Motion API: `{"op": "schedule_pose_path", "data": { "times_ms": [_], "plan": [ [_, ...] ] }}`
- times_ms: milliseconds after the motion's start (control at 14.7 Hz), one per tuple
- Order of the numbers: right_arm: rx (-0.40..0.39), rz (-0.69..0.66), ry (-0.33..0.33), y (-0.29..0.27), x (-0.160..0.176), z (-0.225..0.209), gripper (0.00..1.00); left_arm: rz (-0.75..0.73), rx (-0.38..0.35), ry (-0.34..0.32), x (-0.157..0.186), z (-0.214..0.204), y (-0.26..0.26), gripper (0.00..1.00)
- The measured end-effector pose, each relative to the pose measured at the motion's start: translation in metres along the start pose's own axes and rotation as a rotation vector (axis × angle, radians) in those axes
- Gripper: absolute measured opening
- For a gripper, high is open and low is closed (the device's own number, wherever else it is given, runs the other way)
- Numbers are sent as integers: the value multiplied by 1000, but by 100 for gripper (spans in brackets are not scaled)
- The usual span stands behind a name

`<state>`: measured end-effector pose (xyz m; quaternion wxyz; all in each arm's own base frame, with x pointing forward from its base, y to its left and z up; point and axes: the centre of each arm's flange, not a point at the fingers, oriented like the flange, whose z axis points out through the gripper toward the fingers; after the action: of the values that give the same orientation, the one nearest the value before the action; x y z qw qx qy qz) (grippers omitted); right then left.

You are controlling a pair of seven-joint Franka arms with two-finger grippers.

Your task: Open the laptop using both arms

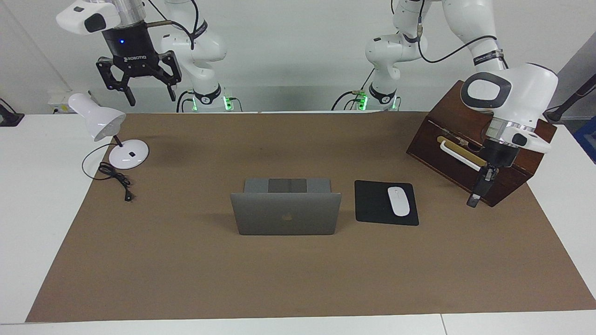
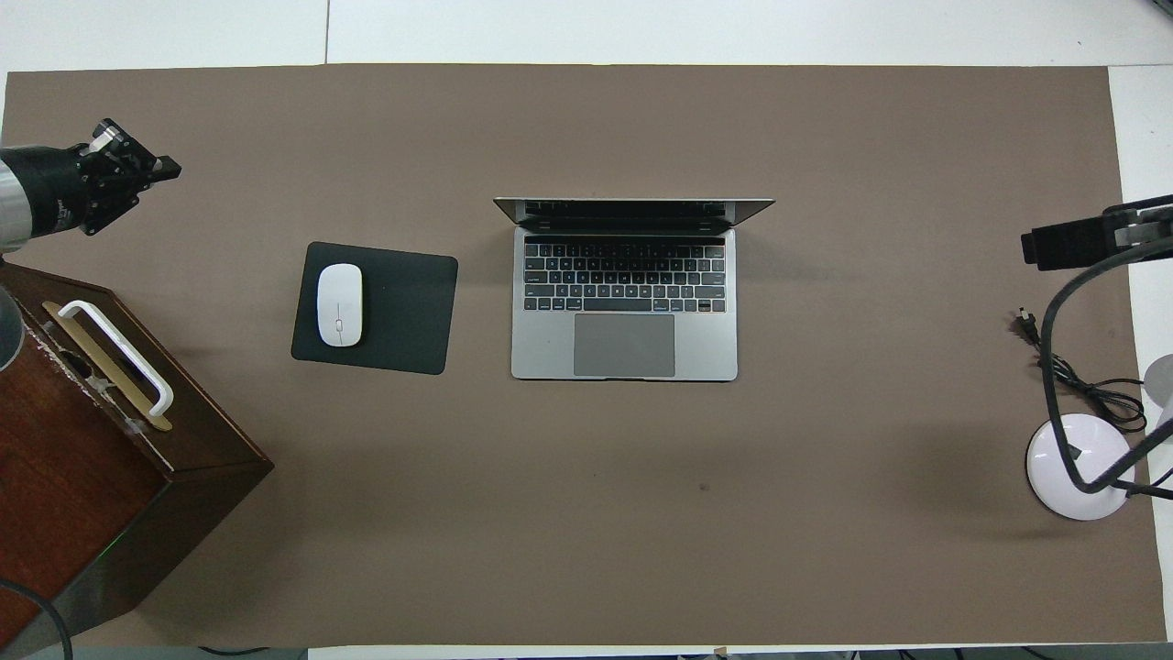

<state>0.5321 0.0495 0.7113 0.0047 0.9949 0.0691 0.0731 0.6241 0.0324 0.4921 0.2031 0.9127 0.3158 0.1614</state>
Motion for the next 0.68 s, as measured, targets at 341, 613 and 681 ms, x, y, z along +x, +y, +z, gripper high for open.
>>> {"op": "schedule_pose_path", "data": {
  "times_ms": [341,613,681],
  "plan": [
    [-1,64,-72,31,-9,32,90,177,257,-143,-10,-55,7,1],
    [1,98,-118,35,-12,54,90,213,388,-272,-41,-100,-2,1],
    [0,113,-123,35,-12,57,90,212,417,-308,-49,-108,-7,1]
  ]
}}
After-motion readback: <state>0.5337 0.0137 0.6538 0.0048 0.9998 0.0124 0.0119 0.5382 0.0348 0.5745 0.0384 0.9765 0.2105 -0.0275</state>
